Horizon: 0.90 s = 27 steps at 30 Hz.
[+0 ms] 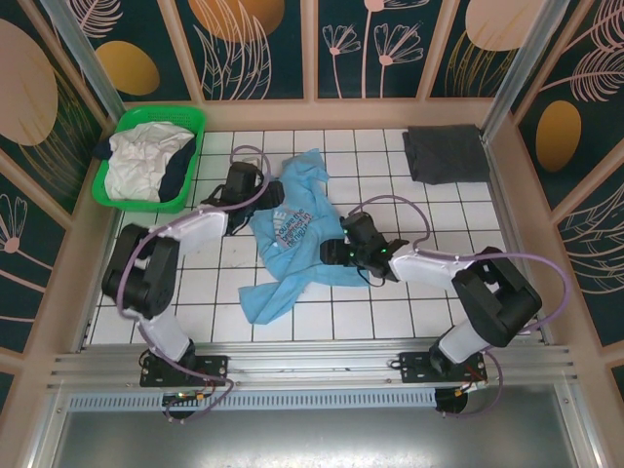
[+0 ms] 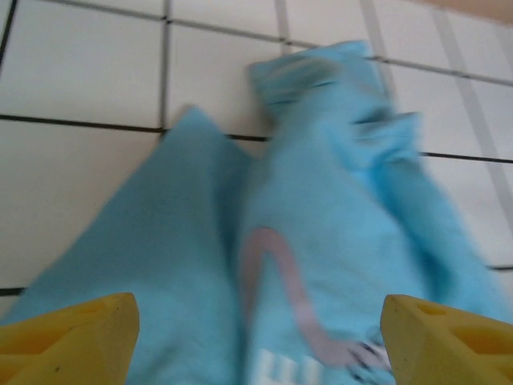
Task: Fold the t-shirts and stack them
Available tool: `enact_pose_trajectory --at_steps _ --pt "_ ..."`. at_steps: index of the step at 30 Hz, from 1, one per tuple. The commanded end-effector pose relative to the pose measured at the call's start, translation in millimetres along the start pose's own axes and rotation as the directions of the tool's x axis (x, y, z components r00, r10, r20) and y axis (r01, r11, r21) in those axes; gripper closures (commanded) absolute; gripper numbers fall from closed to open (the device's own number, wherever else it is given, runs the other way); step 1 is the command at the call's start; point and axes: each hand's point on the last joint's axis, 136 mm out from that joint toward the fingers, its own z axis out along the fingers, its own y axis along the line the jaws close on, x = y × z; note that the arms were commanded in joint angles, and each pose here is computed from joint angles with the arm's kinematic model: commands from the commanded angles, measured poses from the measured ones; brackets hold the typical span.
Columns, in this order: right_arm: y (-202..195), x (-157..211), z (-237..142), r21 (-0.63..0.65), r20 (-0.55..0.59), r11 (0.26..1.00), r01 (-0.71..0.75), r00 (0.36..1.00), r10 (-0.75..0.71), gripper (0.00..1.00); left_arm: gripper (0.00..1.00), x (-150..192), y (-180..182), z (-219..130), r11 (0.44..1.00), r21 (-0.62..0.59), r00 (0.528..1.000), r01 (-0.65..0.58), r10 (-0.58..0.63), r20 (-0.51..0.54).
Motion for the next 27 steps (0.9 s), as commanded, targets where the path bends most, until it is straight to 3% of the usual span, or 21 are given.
enact_pose_trajectory --at_steps 1,3,7,10,14,18,22,27 --pt "-28 9 9 0.155 0.007 0.988 -0.022 1.000 0.021 0.31 0.23 6 37 27 0.991 -0.130 0.997 -0.029 0.020 -0.068" --pt "-44 17 15 0.235 -0.022 0.972 -0.013 1.000 0.019 0.33 0.26 11 51 43 0.984 -0.177 0.993 -0.029 0.009 -0.114" --pt "-85 20 18 0.321 -0.028 0.943 -0.091 0.994 0.106 0.55 0.31 30 78 53 0.968 -0.248 0.985 -0.031 -0.013 -0.175" --pt "-98 10 22 0.276 -0.021 0.951 -0.141 0.988 0.153 0.67 0.46 41 82 51 0.974 -0.227 0.982 -0.017 -0.027 -0.189" --pt "-123 -16 27 0.341 -0.008 0.930 -0.134 0.989 0.146 0.84 0.61 57 84 49 0.979 -0.202 0.974 -0.013 -0.033 -0.224" --pt "-136 -50 32 0.334 0.024 0.932 -0.137 0.990 0.137 0.99 0.85 73 87 45 0.982 -0.190 0.964 -0.002 -0.048 -0.262" --pt "-164 -103 29 0.359 0.101 0.916 -0.181 0.983 0.155 1.00 1.00 80 84 31 0.986 -0.163 0.964 0.028 -0.070 -0.258" --pt "-196 -195 7 0.405 0.233 0.889 -0.212 0.964 0.124 1.00 1.00 80 82 -1 0.987 -0.146 0.971 0.064 -0.096 -0.219"
